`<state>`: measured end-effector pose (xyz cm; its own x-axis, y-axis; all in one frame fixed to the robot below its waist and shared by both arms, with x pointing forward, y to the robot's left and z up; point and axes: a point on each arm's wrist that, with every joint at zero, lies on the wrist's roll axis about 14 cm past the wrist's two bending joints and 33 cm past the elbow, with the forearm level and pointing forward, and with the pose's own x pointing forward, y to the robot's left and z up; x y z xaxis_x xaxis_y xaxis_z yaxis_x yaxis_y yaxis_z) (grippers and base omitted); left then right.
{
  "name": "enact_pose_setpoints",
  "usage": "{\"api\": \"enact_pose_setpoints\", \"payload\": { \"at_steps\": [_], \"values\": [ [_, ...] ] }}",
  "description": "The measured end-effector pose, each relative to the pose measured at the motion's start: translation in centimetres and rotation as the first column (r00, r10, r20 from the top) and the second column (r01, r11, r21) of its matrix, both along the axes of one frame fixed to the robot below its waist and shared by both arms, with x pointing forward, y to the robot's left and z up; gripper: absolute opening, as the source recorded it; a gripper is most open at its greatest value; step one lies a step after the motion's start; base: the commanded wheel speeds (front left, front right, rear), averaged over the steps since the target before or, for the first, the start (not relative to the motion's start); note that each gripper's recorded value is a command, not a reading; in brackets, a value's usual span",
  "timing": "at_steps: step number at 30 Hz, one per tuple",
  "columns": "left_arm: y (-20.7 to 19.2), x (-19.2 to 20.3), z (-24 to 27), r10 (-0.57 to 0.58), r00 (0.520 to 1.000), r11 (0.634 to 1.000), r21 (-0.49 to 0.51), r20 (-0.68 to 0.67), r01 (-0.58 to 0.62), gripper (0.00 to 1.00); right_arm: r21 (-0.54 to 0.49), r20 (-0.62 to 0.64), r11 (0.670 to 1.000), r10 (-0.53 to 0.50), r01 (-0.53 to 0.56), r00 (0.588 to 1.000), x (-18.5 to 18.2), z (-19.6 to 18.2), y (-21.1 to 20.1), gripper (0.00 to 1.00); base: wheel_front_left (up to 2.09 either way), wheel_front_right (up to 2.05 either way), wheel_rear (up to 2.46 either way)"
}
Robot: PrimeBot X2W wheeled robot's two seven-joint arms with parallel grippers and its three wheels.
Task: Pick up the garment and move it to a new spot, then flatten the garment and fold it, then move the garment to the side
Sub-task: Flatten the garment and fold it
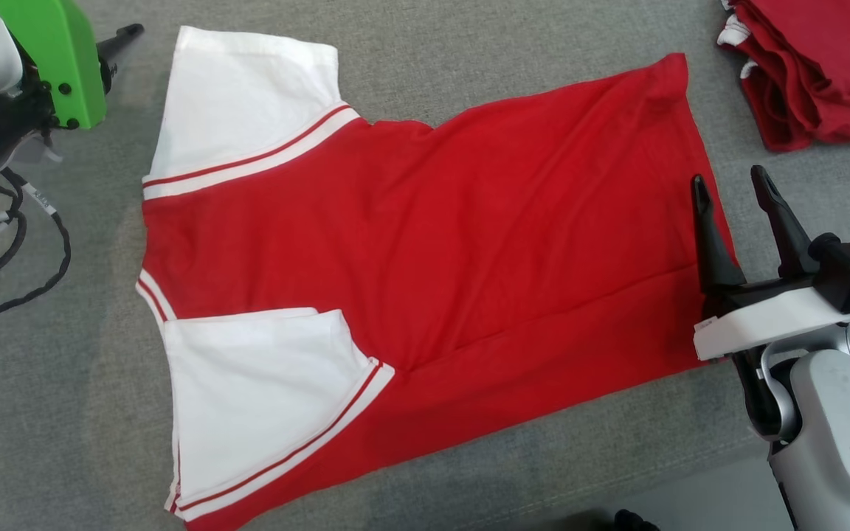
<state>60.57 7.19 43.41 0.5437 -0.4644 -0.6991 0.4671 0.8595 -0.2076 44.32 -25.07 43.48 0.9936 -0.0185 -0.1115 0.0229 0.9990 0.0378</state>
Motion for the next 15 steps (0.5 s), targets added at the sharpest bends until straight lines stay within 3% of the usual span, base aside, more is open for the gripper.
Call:
{"api": "enact_pose_setpoints", "payload": {
  "at_steps": [15],
  "values": [
    [-4.6, 0.6, -6.0, -0.134, 0.985, 0.989, 0.05, -0.107, 0.14, 1.0, -0.042, -0.042, 0.993, -0.11, 0.108, 0.993, -1.0, -1.2, -3.4, 1.0, 0.0, 0.0, 0.0]
  ]
}}
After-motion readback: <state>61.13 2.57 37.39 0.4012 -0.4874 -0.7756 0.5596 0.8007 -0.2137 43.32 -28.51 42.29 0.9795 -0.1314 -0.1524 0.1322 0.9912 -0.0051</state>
